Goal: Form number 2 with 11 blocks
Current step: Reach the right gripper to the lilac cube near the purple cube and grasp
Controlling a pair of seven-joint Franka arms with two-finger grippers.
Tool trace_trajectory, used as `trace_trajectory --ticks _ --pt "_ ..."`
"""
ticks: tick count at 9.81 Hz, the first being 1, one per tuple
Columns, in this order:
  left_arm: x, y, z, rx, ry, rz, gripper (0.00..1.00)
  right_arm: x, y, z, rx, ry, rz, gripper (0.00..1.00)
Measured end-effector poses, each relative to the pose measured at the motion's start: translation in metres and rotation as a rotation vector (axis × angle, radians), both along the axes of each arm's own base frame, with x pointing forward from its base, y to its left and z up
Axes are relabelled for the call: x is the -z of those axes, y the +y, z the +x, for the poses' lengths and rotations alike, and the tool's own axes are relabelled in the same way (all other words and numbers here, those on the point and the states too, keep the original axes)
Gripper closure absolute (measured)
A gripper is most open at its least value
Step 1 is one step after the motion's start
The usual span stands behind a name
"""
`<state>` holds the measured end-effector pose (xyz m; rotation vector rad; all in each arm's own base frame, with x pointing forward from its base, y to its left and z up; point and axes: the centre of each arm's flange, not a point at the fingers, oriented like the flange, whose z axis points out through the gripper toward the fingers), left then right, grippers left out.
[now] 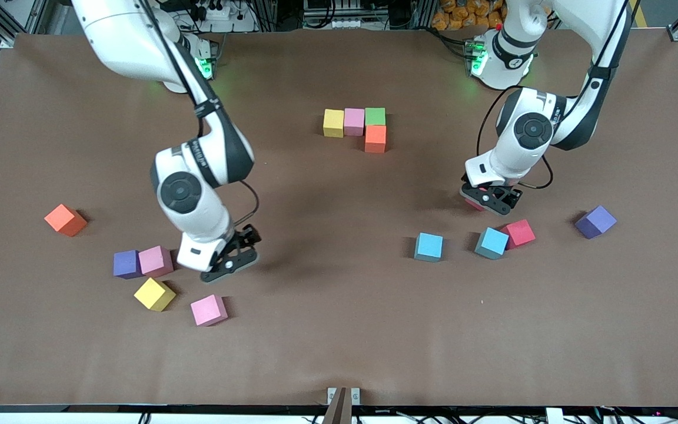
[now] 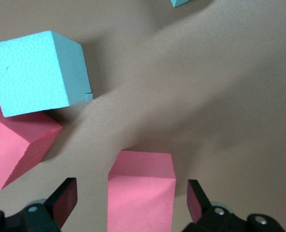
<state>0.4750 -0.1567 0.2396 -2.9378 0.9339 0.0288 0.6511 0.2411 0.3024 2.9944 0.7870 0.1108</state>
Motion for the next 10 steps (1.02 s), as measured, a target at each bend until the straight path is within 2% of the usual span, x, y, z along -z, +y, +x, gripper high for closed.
trace_trajectory --ticks 4,6,10 --pt "0.001 -0.002 -0.001 -0.004 0.001 0.000 0.00 0.031 -0.055 0.024 -0.076 0.027 0.047 0.00" --pt "0.001 -0.002 -0.001 -0.004 0.001 0.001 0.00 0.049 -0.062 0.041 -0.110 -0.032 0.054 0.00" --pt "0.003 -0.002 -0.002 -0.004 0.005 0.002 0.00 0.073 -0.075 0.066 -0.082 -0.154 0.065 0.00"
